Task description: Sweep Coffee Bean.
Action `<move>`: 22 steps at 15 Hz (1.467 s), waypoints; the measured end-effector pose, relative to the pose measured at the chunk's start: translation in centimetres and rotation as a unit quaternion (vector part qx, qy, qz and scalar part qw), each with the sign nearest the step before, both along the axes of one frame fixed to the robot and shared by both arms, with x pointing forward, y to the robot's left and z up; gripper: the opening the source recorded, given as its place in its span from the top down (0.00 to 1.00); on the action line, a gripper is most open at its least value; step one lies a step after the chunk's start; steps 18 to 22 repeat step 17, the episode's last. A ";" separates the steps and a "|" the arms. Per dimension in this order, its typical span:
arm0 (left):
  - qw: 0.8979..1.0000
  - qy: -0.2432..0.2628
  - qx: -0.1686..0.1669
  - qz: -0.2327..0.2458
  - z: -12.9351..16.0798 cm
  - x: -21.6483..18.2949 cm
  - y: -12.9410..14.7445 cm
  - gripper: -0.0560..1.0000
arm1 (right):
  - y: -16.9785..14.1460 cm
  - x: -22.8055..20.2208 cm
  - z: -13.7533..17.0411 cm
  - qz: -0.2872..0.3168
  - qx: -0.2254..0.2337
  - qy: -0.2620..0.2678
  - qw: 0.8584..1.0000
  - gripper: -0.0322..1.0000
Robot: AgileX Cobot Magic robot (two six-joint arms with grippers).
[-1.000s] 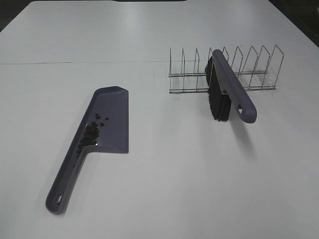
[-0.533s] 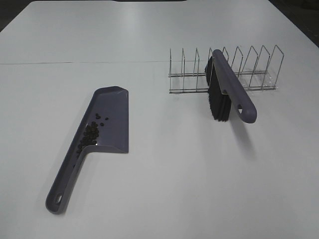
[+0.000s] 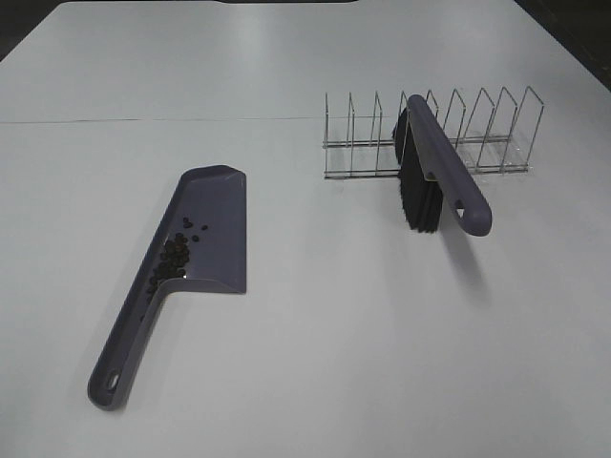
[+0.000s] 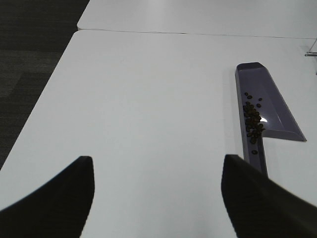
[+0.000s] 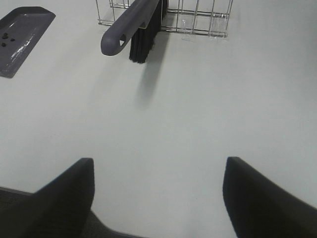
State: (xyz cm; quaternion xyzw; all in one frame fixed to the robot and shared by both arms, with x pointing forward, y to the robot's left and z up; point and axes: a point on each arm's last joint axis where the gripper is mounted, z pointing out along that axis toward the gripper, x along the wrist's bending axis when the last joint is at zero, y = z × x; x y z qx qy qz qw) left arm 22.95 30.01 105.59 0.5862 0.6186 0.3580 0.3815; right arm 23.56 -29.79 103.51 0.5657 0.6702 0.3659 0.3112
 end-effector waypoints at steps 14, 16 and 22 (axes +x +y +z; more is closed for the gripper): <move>1.000 0.000 0.000 0.000 0.0 0.0 0.0 0.32 | 0.0 0.0 0.0 0.000 0.000 0.000 1.000 0.36; 1.000 0.000 0.000 0.000 0.0 0.0 0.0 0.32 | 0.0 0.0 0.0 0.000 0.000 0.000 1.000 0.36; 1.000 0.000 0.000 0.000 0.0 0.0 0.0 0.32 | 0.0 0.0 0.0 0.000 0.000 0.000 1.000 0.36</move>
